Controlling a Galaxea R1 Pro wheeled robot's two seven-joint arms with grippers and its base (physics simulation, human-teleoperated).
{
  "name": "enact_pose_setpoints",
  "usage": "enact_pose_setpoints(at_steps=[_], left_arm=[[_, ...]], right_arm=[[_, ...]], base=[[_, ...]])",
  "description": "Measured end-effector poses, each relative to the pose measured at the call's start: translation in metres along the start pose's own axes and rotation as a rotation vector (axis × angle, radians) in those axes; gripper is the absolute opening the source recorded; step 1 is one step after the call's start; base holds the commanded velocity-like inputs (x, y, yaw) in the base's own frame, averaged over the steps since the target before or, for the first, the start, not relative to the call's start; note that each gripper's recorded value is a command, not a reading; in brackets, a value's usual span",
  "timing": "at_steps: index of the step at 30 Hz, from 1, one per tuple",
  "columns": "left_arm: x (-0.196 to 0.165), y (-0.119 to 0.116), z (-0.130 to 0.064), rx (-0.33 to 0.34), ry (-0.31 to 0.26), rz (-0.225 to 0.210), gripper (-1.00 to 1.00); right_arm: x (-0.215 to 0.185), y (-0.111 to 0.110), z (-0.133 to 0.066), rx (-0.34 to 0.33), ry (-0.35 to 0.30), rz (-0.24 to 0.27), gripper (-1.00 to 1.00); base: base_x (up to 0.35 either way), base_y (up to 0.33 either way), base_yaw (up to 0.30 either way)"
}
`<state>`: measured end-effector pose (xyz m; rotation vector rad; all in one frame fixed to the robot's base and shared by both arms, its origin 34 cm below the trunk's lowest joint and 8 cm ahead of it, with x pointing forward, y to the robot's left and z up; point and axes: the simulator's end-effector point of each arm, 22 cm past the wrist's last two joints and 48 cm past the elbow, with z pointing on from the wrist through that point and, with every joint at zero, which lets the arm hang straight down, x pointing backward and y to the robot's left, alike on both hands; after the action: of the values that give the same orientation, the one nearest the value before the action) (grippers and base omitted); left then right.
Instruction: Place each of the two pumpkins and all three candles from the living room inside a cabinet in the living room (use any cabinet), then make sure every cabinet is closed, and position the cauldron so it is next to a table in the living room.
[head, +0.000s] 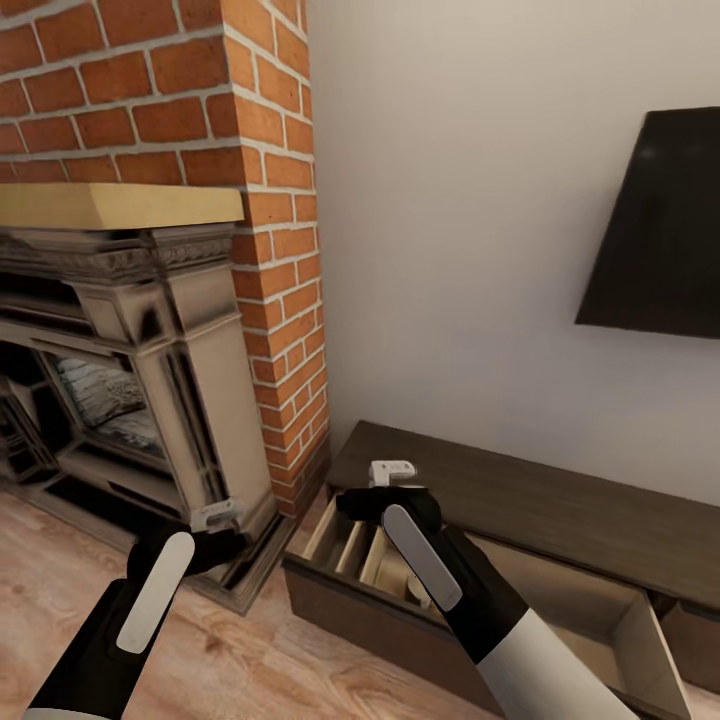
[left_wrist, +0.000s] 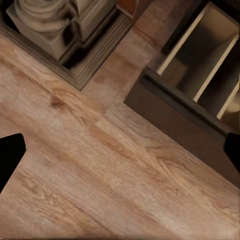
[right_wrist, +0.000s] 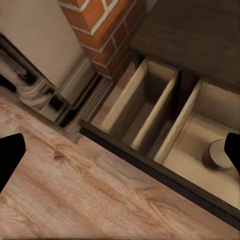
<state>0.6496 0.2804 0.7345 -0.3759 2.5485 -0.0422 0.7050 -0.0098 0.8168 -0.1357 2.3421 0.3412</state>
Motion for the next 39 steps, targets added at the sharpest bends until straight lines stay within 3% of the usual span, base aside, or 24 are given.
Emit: enact_pose_setpoints(at_steps=[34,39], left_arm=[[-0.005,0.002,-0.006,-0.002,-0.014,-0.003,1.0],[-0.008,0.017,-0.006,-0.018,-0.018,-0.044,1.0]], right_arm=[[-0.006,0.005,-0.006,-0.004,-0.015,-0.002,1.0],[-0.007,0.005,-0.007,-0.004,-0.017,-0.003,1.0]], base=[[-0.034,0.026,0.276],[-0.005,0.004,0.276]])
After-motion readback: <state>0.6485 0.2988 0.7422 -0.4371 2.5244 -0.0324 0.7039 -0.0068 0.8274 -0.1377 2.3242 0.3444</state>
